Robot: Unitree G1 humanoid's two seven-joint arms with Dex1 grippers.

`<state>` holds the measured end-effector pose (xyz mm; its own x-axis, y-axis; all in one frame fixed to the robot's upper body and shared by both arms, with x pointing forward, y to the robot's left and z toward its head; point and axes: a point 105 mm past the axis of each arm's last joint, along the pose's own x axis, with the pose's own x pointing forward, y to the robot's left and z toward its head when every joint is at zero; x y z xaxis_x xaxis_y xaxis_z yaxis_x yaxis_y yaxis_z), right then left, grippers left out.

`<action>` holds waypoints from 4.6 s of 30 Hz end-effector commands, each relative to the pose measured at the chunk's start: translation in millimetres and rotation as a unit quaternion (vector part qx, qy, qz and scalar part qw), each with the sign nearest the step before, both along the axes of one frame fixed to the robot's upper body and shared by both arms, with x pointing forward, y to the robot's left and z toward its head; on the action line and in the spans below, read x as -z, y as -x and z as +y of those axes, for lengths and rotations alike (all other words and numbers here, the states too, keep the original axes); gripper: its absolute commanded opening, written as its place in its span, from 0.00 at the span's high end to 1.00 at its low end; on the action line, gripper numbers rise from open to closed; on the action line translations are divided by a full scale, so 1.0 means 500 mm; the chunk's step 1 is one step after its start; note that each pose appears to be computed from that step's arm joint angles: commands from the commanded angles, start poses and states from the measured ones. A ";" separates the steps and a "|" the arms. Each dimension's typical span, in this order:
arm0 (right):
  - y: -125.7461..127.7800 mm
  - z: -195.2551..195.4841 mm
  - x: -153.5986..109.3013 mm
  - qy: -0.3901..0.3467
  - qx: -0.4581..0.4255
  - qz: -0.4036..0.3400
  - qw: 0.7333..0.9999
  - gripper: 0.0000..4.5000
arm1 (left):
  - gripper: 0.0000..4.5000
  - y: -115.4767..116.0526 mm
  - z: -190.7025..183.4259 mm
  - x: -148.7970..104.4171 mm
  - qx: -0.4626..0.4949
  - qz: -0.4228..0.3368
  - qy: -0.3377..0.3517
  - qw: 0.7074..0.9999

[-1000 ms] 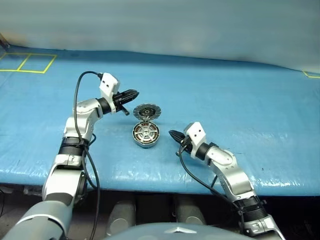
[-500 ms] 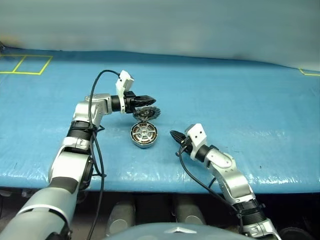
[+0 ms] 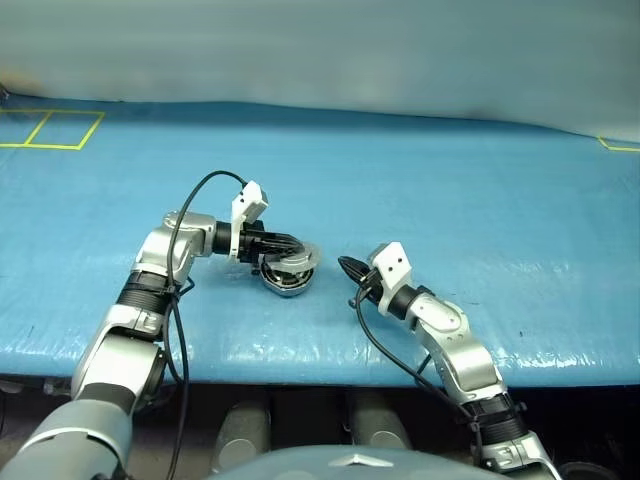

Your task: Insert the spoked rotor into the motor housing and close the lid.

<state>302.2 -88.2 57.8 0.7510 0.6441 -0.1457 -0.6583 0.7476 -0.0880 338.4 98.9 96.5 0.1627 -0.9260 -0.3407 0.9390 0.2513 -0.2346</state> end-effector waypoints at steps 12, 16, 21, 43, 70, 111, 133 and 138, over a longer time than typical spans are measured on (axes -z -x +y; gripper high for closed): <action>-0.011 0.007 -0.032 -0.008 -0.003 -0.036 0.999 1.00 | 0.90 0.055 -0.017 0.044 -0.017 0.005 0.010 1.000; -0.010 0.012 -0.035 -0.010 -0.008 -0.038 0.999 1.00 | 0.90 0.060 0.002 0.056 -0.046 -0.003 0.007 0.999; -0.017 0.023 -0.054 -0.015 -0.009 -0.061 0.998 1.00 | 0.90 0.048 0.019 0.036 -0.093 -0.057 0.033 0.993; -0.010 0.124 -0.080 -0.026 -0.133 -0.046 0.990 0.51 | 0.91 0.116 0.081 -0.040 -0.204 -0.239 0.123 0.941; -0.005 0.151 -0.036 -0.006 -0.153 0.024 0.988 0.15 | 0.91 0.164 0.093 0.044 -0.251 -0.215 0.123 0.936; -0.022 0.170 -0.023 0.069 -0.064 0.059 0.994 0.33 | 0.91 0.174 0.108 0.092 -0.278 -0.194 0.100 0.935; -0.011 0.187 -0.058 0.020 -0.073 0.076 0.994 0.33 | 0.91 0.173 0.114 0.104 -0.290 -0.187 0.096 0.934; -0.010 0.192 -0.059 0.025 -0.064 0.080 0.994 0.33 | 0.91 0.171 0.114 0.107 -0.291 -0.186 0.094 0.934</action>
